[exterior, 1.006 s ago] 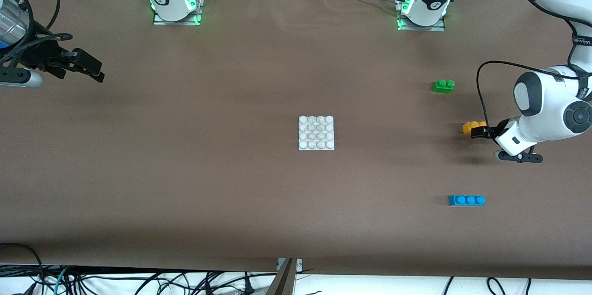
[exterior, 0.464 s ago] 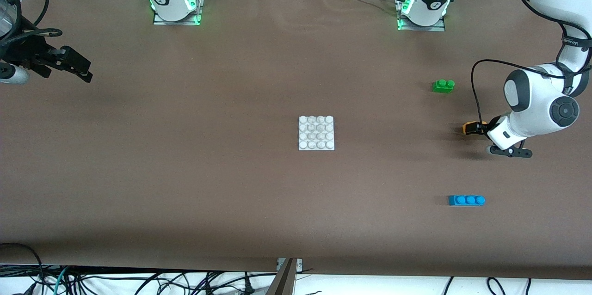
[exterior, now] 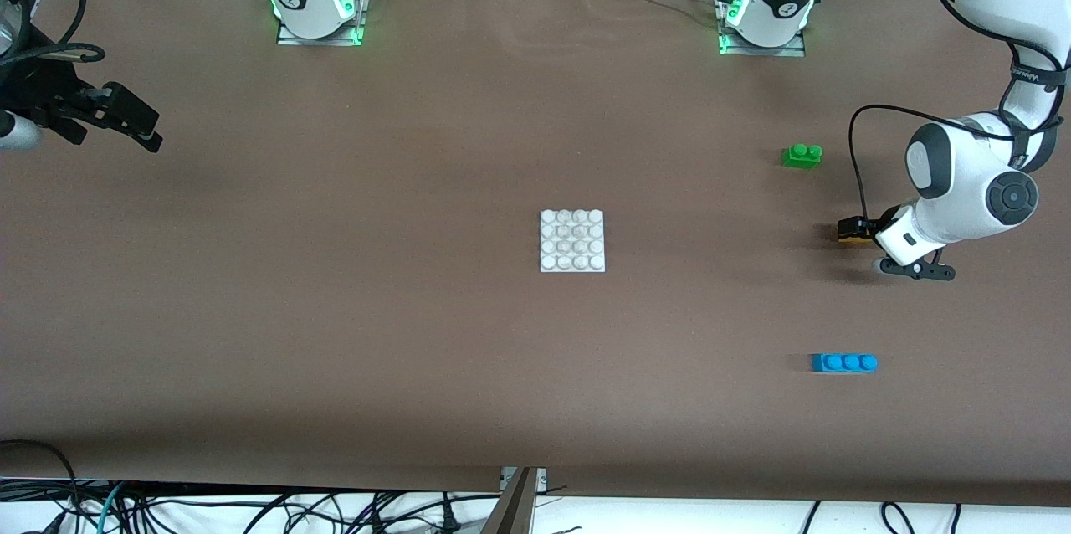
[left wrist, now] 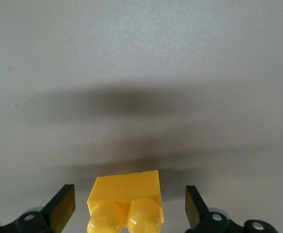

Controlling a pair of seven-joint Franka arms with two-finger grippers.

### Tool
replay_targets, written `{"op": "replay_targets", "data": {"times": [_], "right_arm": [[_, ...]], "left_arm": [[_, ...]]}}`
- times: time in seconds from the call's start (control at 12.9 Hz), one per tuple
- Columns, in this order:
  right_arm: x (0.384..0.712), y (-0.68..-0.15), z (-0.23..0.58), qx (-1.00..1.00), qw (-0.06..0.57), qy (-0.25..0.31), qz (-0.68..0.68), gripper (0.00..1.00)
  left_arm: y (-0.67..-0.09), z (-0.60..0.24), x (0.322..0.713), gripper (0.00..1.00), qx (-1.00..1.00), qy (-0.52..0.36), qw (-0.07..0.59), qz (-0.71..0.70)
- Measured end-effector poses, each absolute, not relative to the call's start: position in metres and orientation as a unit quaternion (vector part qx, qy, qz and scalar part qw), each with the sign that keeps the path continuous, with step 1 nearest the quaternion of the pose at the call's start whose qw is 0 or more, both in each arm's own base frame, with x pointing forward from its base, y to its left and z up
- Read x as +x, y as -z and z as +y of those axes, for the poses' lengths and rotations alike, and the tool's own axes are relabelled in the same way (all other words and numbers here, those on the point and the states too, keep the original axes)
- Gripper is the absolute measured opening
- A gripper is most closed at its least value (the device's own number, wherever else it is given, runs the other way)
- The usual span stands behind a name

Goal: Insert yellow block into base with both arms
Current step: 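Grasp the yellow block with the left gripper, then lift the yellow block and carry it over the white plate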

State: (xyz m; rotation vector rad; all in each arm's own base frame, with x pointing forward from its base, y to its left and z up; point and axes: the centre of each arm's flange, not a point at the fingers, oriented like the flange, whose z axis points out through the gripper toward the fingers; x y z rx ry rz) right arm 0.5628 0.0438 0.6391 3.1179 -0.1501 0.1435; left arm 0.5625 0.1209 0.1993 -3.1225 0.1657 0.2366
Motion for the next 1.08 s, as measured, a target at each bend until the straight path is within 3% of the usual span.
{"op": "replay_targets", "data": {"times": [1.08], "right_arm": [[0.565, -0.634, 0.044, 0.998, 0.009, -0.042, -0.048, 1.0]], "left_arm": [[-0.187, 0.136, 0.541, 0.98, -0.996, -0.074, 0.002, 0.039]]}}
